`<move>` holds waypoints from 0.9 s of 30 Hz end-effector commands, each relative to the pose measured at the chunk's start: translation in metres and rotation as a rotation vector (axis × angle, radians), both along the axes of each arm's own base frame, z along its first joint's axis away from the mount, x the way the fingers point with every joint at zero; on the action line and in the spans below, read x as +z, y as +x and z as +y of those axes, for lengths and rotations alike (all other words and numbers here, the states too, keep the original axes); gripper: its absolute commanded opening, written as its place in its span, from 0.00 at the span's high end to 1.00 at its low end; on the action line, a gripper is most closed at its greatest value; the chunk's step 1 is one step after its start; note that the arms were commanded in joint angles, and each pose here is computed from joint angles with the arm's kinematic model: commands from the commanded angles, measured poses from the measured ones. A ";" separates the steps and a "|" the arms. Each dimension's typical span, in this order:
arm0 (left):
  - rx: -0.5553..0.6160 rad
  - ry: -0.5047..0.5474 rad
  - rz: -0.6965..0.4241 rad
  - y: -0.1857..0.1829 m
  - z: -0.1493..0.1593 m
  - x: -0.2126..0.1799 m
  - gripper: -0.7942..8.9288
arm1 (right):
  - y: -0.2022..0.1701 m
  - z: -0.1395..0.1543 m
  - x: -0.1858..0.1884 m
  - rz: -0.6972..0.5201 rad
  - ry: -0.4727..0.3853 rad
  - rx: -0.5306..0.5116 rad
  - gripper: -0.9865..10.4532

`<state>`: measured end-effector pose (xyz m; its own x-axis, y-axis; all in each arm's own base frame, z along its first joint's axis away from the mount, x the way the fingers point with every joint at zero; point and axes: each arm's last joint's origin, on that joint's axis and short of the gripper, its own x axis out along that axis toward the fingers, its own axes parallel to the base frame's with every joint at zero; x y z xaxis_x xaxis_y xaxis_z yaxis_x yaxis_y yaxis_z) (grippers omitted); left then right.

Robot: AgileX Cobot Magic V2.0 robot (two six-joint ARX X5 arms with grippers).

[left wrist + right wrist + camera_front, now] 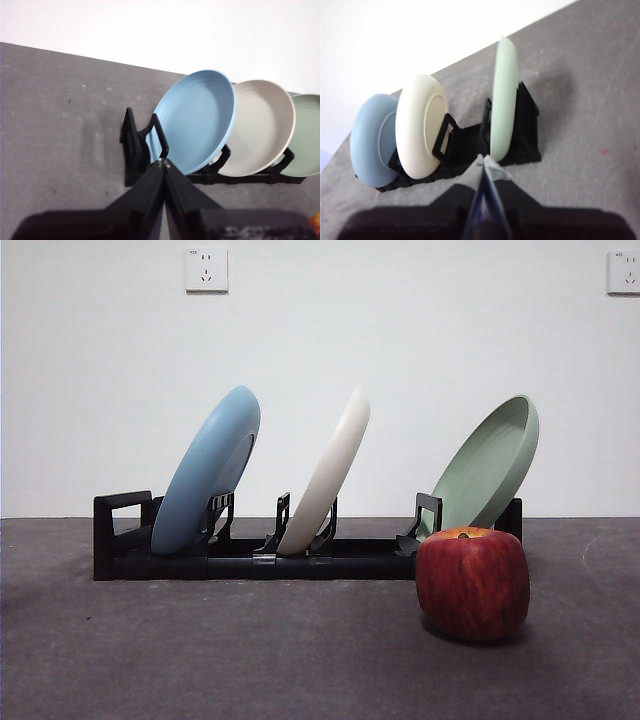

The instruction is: Take the blue plate from the plate rack,put the plate on the table,take the apple from the table,put the apple in the plate

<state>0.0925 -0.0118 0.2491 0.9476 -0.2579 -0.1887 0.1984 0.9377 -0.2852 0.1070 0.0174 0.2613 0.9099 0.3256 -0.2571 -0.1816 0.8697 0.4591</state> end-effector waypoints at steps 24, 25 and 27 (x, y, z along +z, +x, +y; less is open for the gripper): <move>-0.250 0.109 0.402 0.105 -0.021 0.063 0.59 | 0.074 0.008 0.064 0.293 -0.331 0.156 0.63; -0.258 0.086 0.369 0.111 -0.026 0.067 0.59 | 0.074 0.008 0.064 0.292 -0.331 0.156 0.63; -0.302 0.068 0.357 0.123 -0.037 0.073 0.59 | 0.074 0.008 0.065 0.286 -0.330 0.155 0.63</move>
<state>0.2148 -0.0480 0.3219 0.7033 -0.4800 -0.5244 0.3708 0.8770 -0.3056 0.1810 0.0248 0.3245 0.7294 0.3077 -0.6110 -0.2183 0.9511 0.2184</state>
